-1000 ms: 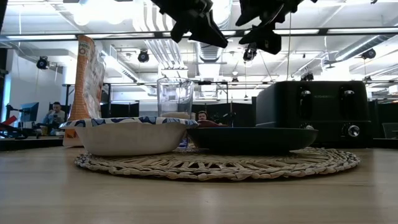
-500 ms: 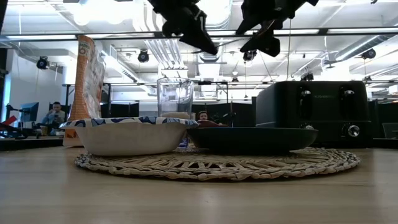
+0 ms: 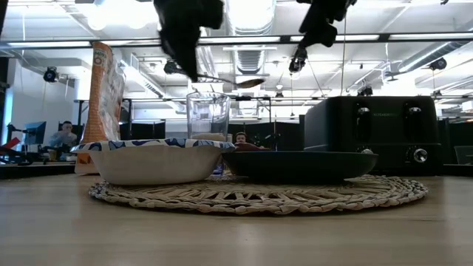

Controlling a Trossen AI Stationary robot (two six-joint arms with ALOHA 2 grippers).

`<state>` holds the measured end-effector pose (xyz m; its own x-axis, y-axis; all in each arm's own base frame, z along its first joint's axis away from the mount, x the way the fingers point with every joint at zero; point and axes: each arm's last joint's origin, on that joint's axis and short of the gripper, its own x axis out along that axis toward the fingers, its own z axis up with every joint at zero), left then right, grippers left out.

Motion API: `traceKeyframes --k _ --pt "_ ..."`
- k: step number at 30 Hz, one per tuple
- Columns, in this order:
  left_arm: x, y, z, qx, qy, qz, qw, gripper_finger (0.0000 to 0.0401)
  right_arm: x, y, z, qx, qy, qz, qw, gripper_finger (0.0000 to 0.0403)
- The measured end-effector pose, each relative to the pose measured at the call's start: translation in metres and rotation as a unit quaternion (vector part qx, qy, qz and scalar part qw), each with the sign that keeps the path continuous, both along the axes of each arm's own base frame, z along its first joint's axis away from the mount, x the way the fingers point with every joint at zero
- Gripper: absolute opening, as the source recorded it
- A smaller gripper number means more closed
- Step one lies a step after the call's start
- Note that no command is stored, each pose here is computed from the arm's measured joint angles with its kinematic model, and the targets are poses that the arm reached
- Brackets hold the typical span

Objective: Arrange a breakfast setting
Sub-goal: Put the violet spoon to the left of the brown placemat

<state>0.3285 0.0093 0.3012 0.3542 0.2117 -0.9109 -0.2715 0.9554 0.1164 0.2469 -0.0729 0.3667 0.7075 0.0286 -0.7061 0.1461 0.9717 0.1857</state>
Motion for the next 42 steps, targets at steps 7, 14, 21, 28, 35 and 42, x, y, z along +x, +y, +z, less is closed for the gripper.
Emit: traceKeyframes --k 7,14,21,28,35,42 --pt "-0.032 -0.017 0.01 -0.051 0.048 0.125 0.99 0.0024 -0.011 0.0 -0.007 -0.03 0.065 -0.036 0.997 0.0215" --pt "-0.069 -0.048 0.027 -0.069 0.015 0.244 0.967 0.0024 -0.017 0.002 -0.011 -0.016 0.102 -0.037 0.994 0.0215" --pt "-0.101 -0.078 -0.005 -0.065 -0.003 0.371 0.926 0.0024 -0.019 0.003 -0.008 -0.037 0.093 -0.015 0.995 0.0215" --pt "-0.117 -0.097 -0.05 -0.084 -0.021 0.485 0.87 0.0024 -0.02 0.004 -0.005 -0.053 0.08 -0.002 0.995 0.0215" --pt "-0.111 -0.111 -0.088 -0.143 -0.063 0.528 0.835 0.0025 -0.02 0.004 -0.005 -0.067 0.079 0.015 0.995 0.0215" --pt "-0.112 -0.112 -0.111 -0.133 -0.059 0.561 0.815 0.0025 -0.02 0.003 -0.007 -0.073 0.082 0.023 0.994 0.0215"
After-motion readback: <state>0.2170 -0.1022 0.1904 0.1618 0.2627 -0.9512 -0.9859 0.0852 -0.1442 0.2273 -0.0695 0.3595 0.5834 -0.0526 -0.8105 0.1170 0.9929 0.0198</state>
